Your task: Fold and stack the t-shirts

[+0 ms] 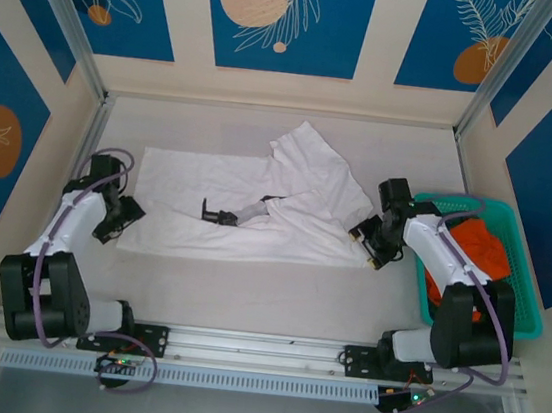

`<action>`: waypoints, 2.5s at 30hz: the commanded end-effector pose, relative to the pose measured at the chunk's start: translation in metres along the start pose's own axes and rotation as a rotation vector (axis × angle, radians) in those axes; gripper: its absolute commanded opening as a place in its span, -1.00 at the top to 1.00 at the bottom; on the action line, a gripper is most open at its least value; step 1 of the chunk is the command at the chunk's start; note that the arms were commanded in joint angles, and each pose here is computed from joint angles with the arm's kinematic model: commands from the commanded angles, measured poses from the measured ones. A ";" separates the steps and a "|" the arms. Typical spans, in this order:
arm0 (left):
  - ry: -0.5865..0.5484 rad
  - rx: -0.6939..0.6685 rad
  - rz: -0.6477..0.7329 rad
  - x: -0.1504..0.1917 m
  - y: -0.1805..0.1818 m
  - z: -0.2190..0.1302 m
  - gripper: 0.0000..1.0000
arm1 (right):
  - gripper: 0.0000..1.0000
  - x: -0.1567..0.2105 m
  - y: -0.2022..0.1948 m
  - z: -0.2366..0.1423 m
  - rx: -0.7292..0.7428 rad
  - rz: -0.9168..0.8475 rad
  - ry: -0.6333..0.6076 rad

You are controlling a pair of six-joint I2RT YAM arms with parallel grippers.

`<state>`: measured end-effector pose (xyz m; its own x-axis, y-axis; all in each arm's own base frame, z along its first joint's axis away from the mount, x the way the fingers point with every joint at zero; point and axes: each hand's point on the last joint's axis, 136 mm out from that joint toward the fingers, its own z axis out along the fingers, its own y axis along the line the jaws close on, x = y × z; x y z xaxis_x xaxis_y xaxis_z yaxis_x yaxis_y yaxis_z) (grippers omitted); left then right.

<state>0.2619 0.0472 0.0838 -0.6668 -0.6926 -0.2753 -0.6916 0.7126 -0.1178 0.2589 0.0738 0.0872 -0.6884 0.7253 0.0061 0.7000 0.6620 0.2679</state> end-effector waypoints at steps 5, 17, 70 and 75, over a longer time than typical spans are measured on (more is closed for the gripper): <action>0.100 0.131 0.361 0.052 -0.078 -0.005 -0.38 | -0.28 -0.013 0.070 -0.005 -0.074 -0.137 -0.060; 0.336 -0.035 0.466 0.133 -0.042 0.053 -0.41 | -0.08 -0.061 0.161 0.077 0.104 -0.169 0.028; 0.107 0.080 0.219 -0.133 -0.146 0.060 -0.61 | -0.38 -0.156 0.279 0.064 -0.334 -0.559 -0.181; 0.116 0.012 0.231 -0.144 -0.141 0.079 -0.62 | -0.35 -0.165 0.308 0.095 -0.322 -0.643 -0.178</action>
<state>0.4774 0.0459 0.0612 -0.8181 -0.5427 -0.1901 -0.5279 0.8399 -0.1261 0.6156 0.1575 0.0878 -0.8327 0.3596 -0.4211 0.1377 0.8710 0.4716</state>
